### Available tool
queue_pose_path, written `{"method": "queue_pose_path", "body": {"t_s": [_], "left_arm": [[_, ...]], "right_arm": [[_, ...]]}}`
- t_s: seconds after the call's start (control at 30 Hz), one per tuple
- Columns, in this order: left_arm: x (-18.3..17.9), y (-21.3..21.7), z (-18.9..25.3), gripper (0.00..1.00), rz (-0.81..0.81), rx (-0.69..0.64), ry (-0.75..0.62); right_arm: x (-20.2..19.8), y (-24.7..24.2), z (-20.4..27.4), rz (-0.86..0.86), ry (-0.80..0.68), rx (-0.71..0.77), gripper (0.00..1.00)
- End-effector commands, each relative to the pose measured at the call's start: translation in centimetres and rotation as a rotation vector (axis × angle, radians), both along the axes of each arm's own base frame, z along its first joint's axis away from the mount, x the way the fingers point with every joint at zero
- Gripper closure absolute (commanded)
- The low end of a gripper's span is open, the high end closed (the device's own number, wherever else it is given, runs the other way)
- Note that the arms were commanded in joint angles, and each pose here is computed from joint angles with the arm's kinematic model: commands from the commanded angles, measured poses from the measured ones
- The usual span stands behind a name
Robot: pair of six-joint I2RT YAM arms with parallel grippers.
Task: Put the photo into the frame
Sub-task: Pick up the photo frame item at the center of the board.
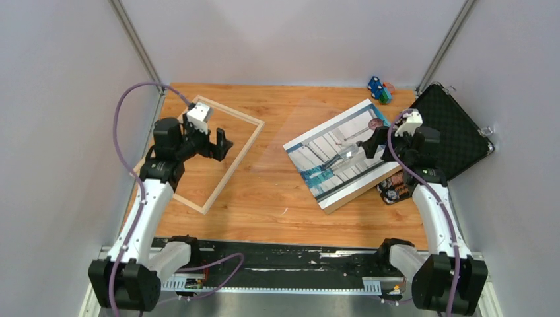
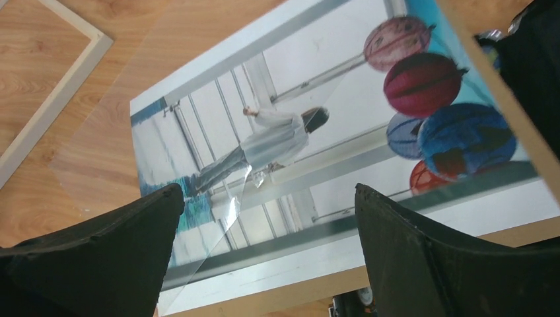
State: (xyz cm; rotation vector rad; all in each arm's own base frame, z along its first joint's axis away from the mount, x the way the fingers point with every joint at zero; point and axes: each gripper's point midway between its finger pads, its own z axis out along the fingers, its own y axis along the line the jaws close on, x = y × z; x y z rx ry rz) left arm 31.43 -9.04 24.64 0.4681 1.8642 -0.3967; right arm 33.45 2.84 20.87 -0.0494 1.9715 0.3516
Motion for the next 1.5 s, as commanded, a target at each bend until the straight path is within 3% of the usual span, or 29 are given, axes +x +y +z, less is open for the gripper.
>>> {"method": "queue_pose_path", "body": {"t_s": [0.0,0.3,0.4,0.43,0.63,0.8,1.07,1.47], "left_arm": [[1.7,-4.3,-0.5,0.0,-0.12,-0.031,0.068],[7.8,-12.0,-5.8,0.0,-0.245,-0.014,0.213],[10.0,-13.8,-9.8,0.0,-0.248,-0.037,0.339],[10.9,-14.6,-9.1,0.0,-0.265,-0.053,0.332],[14.7,-17.5,-14.6,0.0,-0.262,-0.08,0.473],[17.6,-19.1,-16.1,0.0,-0.251,-0.096,0.512],[20.1,-19.9,-18.0,0.0,-0.224,-0.102,0.526],[20.4,-21.2,-19.7,0.0,-0.271,-0.149,0.571]], "right_arm": [[0.0,1.3,-2.9,0.015,0.098,0.119,0.0],[0.4,3.7,-6.5,0.093,0.179,0.197,0.0],[0.7,4.0,-7.4,0.105,0.217,0.211,0.01],[0.8,4.1,-7.7,0.107,0.226,0.215,0.01],[1.9,4.3,-9.4,0.087,0.283,0.251,0.01],[2.8,4.6,-10.2,0.085,0.324,0.289,0.02],[3.1,5.2,-11.2,0.089,0.366,0.304,0.03],[4.0,5.7,-11.8,0.083,0.409,0.342,0.03]]}}
